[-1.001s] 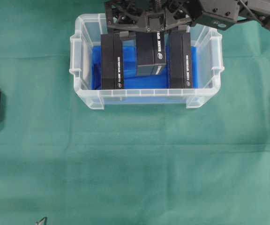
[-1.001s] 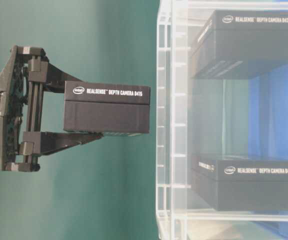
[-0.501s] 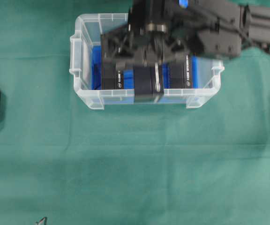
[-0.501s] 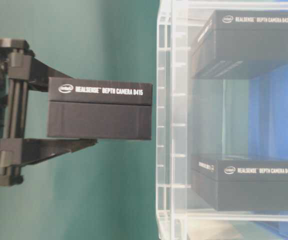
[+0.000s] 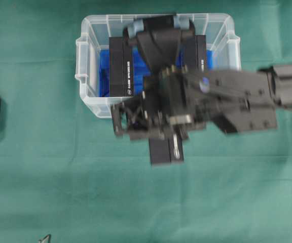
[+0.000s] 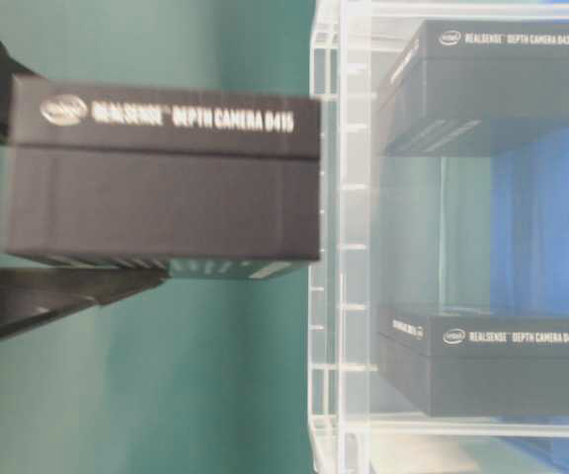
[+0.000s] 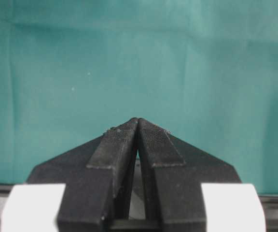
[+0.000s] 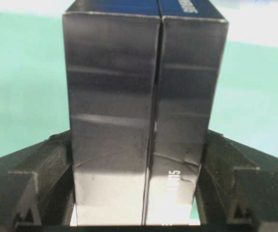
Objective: Take the box out of the case with the right arm.
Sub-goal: 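Carry the box toward the front and lower it onto the cloth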
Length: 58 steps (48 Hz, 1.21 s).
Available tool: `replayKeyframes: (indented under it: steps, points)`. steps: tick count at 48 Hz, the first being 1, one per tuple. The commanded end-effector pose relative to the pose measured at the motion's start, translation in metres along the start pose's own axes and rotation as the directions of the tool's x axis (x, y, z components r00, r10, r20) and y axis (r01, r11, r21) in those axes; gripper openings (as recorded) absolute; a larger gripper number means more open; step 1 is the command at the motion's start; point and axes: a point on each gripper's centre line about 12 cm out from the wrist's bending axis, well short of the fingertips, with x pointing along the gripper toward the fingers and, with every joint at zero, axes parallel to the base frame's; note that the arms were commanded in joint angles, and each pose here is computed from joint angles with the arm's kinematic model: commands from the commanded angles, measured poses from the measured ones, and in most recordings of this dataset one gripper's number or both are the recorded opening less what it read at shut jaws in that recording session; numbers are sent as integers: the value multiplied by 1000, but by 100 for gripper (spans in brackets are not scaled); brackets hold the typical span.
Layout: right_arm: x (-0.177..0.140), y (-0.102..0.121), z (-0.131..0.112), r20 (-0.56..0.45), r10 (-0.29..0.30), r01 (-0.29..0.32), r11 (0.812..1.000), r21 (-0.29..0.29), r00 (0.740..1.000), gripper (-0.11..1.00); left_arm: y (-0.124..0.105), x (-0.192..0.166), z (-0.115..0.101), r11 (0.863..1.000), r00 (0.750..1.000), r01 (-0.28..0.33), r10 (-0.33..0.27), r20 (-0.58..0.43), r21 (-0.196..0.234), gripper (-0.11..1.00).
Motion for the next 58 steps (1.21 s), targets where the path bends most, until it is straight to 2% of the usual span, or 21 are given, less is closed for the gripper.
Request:
replayKeyframes:
  steps: [1, 8, 26, 39, 58]
  points:
    - [-34, -11, -11, -20, 77, -77, 997, -5, 997, 66, 0, -9, 5, 1000, 999, 5, -4, 35, -2, 0]
    - [-36, -13, -21, -28, 80, -79, 997, 14, 996, 66, 0, -9, 5, 1000, 999, 4, -4, 34, -2, 0]
    - [-35, -13, -21, -21, 76, -76, 997, 15, 997, 66, 0, -9, 5, 1000, 999, 6, -6, 33, -2, 0]
    - [-33, -16, -21, -16, 50, -49, 999, 21, 999, 66, 0, -9, 5, 1000, 999, 4, -4, 34, -2, 0]
    - [-11, -11, -25, -9, 1, -1, 1000, 17, 1000, 66, 0, -9, 5, 1000, 999, 3, -3, 32, -3, 0]
